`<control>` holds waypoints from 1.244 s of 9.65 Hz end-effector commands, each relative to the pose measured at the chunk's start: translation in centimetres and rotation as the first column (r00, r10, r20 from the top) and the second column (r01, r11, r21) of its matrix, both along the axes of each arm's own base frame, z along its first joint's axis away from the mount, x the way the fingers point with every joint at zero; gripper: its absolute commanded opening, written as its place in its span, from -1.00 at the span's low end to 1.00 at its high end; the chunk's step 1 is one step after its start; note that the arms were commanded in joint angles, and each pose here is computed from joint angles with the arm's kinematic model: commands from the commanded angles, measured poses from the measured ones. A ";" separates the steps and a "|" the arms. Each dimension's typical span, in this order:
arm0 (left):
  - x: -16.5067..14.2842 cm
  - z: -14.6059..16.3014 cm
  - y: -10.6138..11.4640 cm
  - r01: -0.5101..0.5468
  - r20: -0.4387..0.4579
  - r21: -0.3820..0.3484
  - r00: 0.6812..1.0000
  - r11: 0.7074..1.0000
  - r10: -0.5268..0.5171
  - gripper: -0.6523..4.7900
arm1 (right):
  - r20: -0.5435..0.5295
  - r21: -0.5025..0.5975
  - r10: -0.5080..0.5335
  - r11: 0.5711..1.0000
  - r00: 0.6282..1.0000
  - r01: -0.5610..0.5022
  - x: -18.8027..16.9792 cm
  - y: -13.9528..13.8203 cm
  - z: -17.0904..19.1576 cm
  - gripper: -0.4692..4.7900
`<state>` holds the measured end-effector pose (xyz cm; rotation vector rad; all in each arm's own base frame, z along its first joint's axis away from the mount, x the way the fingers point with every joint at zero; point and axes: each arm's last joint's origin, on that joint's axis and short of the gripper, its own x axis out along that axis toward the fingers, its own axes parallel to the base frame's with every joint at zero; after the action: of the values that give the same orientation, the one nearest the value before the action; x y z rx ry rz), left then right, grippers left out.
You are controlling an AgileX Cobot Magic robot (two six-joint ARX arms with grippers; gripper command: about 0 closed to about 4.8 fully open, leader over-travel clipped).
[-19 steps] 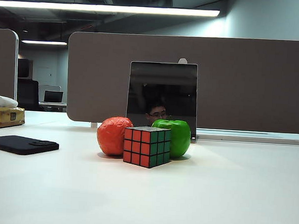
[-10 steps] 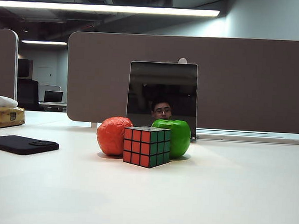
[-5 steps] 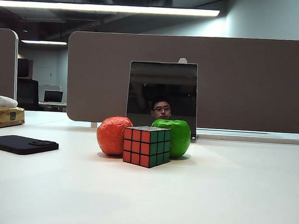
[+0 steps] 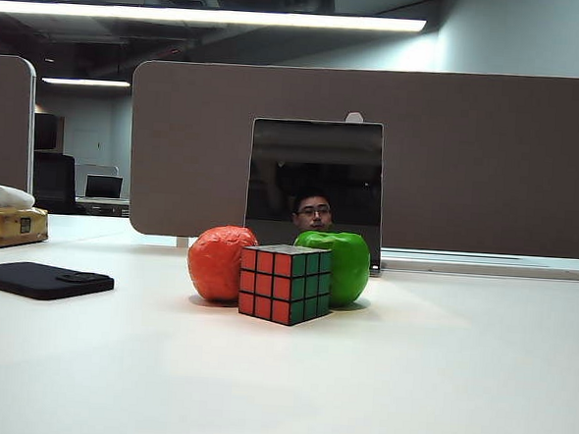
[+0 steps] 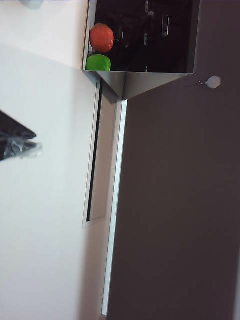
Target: Move all the fruits on the tabletop near the face of the Rubik's cube that has the color most similar to each fruit.
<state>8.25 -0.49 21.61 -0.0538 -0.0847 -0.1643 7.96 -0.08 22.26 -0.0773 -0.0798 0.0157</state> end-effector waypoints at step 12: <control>10.1 5.5 -6.9 0.603 -0.442 0.010 0.719 0.798 -0.537 -0.78 | -0.403 0.120 0.457 0.885 0.792 -0.450 12.3 3.0 13.7 -0.82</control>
<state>18.08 -7.35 26.58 0.0361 0.4214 -0.7895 19.68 2.80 35.69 -0.0339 0.3747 0.5152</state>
